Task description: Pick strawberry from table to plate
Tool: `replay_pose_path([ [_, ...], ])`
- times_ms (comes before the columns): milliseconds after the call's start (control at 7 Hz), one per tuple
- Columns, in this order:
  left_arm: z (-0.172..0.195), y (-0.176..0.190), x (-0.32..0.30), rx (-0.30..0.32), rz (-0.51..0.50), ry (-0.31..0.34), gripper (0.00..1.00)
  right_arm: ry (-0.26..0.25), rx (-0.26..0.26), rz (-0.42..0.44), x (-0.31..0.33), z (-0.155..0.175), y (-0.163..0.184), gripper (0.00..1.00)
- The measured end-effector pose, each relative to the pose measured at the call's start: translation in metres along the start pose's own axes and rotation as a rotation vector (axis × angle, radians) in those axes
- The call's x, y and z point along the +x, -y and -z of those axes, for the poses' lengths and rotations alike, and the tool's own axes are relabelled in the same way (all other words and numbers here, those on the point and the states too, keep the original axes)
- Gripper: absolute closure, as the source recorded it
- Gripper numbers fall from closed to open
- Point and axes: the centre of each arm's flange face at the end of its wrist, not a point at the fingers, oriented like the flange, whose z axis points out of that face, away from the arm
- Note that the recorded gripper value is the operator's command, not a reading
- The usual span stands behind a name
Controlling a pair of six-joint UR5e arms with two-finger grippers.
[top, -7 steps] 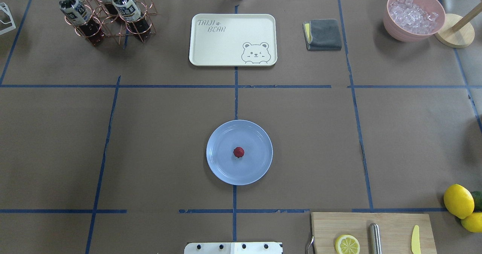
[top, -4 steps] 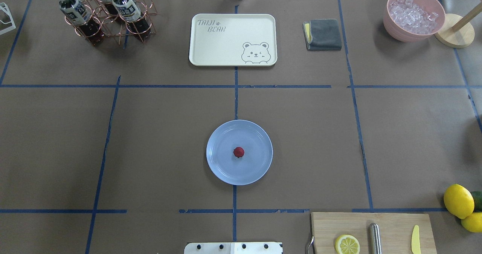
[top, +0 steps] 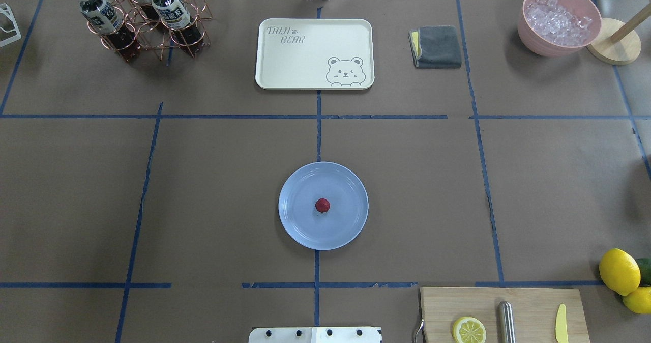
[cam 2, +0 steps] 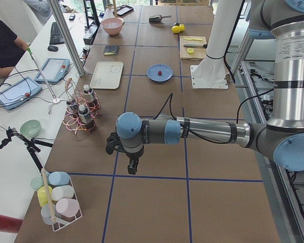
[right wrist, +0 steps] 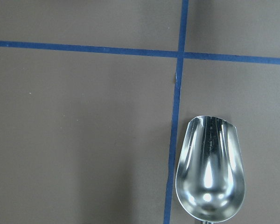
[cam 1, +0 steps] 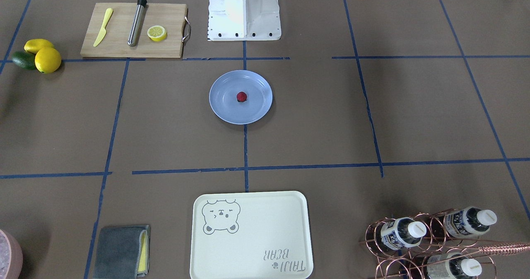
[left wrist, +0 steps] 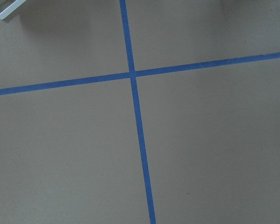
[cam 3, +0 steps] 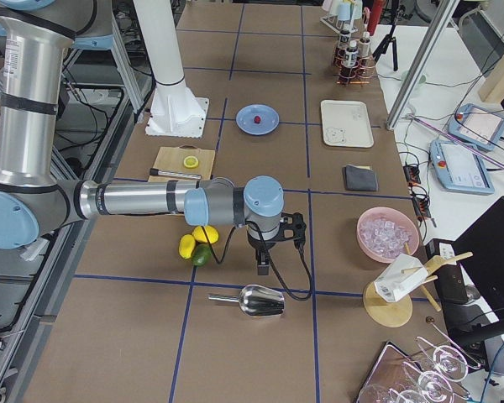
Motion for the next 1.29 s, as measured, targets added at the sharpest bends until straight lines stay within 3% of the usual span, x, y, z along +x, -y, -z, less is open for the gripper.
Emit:
replay_pose_path([
  [286,0.005,0.003,-0.005,0.024,-0.020,0.050,0.00,-0.015,-0.005,0.004,-0.002,-0.002,0.001,0.00],
  [714,0.001,-0.010,-0.021,0.001,0.003,0.134,0.00,-0.016,-0.005,0.009,-0.004,-0.002,0.002,0.00],
  [1286,-0.007,-0.027,-0.021,-0.042,0.053,0.055,0.00,-0.010,-0.006,0.008,-0.005,-0.003,0.002,0.00],
])
